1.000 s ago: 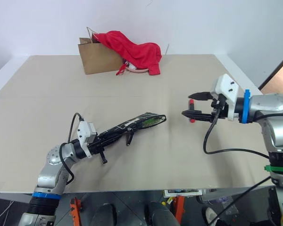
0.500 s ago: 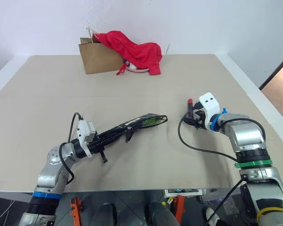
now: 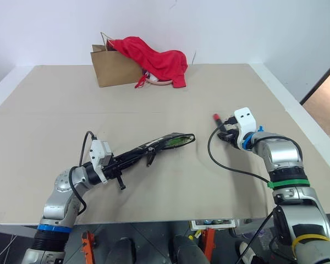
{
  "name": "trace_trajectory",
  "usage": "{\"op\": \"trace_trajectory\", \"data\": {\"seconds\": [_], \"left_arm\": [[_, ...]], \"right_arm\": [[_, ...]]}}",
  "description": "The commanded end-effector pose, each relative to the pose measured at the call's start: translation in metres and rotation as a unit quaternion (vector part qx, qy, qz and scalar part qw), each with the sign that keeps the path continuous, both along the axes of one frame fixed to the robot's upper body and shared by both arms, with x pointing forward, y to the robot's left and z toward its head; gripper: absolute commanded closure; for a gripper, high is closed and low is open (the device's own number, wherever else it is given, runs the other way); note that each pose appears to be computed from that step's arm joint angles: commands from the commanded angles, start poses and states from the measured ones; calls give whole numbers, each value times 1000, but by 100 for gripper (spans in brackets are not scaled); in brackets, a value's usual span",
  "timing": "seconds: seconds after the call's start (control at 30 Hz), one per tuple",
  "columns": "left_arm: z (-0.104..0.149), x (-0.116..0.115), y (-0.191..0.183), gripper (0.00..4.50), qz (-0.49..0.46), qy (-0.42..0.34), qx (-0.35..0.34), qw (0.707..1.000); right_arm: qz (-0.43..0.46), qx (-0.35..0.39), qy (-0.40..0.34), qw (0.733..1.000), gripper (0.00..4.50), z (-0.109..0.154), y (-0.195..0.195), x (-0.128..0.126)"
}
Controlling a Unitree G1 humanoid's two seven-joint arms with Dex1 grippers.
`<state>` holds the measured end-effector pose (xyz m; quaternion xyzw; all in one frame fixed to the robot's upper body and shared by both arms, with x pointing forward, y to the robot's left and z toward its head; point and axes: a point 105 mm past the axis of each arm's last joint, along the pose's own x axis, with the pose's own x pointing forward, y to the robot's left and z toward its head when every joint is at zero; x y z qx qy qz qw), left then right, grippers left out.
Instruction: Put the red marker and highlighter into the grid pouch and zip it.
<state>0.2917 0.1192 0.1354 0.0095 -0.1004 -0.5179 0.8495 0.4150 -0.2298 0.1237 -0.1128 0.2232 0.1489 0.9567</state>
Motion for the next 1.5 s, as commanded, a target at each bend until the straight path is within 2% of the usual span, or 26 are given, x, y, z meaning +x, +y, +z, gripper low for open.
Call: {"op": "trace_trajectory", "data": {"seconds": [0.03, 0.13, 0.2, 0.27, 0.33, 0.4, 0.47, 0.63, 0.83, 1.03, 1.27, 1.5], "left_arm": [[14, -3, 3, 450, 3, -26, -9, 1000], [13, -3, 3, 450, 3, -26, -8, 1000], [13, -3, 2, 450, 2, -25, -8, 1000], [13, -4, 2, 450, 1, -24, -8, 1000], [13, -4, 2, 450, 0, -23, -8, 1000], [13, -5, 2, 450, -1, -22, -7, 1000], [13, -4, 3, 450, -1, -21, -6, 1000], [13, -3, 2, 450, -3, -21, -6, 1000], [14, -2, 1, 450, -4, -23, -7, 1000], [15, -2, 1, 450, -5, -23, -4, 1000], [15, -2, 3, 450, -4, -23, -2, 1000], [16, -2, 4, 450, -4, -24, 0, 1000]], "right_arm": [[1, 15, -12, 1000, 390, 7, -3, -2], [8, 7, -24, 1000, 389, 11, -4, -3], [26, 14, -66, 997, 389, 29, 2, -1], [86, 0, -149, 985, 389, 67, 14, -8], [195, -22, -194, 961, 389, 96, 31, -37], [290, -34, -195, 936, 389, 112, 43, -69], [347, -70, -184, 917, 389, 121, 44, -92], [396, -175, -134, 891, 389, 109, 43, -110], [403, -251, -99, 875, 389, 85, 42, -105], [431, -239, -115, 863, 389, 88, 56, -109], [437, -143, -176, 870, 389, 121, 67, -114], [449, -184, -140, 863, 389, 109, 56, -125]]}}
